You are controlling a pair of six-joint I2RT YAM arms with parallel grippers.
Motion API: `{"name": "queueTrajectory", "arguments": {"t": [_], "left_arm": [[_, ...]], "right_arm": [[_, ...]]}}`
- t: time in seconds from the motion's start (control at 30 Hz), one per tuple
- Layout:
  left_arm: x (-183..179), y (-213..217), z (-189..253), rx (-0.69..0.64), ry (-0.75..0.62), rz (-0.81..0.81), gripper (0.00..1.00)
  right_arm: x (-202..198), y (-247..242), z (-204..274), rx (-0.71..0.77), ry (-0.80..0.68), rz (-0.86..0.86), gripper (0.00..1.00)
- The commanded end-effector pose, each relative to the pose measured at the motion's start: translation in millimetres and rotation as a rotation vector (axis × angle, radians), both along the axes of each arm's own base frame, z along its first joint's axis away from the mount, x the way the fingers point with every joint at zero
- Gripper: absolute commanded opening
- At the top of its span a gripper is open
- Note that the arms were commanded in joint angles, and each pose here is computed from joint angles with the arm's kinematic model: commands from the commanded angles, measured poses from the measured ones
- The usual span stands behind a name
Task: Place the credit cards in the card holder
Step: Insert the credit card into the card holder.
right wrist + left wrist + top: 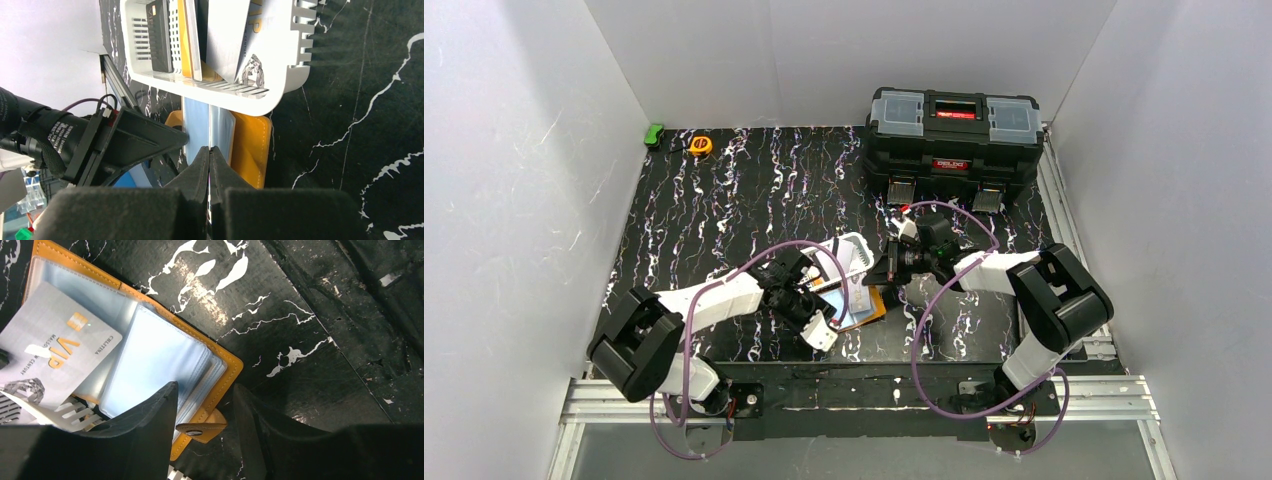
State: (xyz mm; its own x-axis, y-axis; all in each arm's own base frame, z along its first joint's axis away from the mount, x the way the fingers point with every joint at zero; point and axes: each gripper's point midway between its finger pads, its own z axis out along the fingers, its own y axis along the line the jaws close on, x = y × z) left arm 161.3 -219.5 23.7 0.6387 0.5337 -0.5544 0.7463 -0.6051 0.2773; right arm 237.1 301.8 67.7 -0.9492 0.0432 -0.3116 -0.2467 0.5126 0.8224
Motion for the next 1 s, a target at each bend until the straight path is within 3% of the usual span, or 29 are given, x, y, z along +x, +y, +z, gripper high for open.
{"name": "queueTrajectory", "arguments": {"t": [0.0,0.63,0.97], "left_arm": [[-18,14,-16,0.056,0.017,-0.050,0.43],[-15,11,-13,0.060,0.010,-0.029,0.34],[-13,7,-12,0.050,-0.007,-0.015,0.33]], "right_arm": [[5,4,4,0.032,-0.026,-0.008,0.01],[-8,-6,-23,0.001,0.000,-0.023,0.01],[-27,6,-25,0.005,0.008,0.107,0.01]]}}
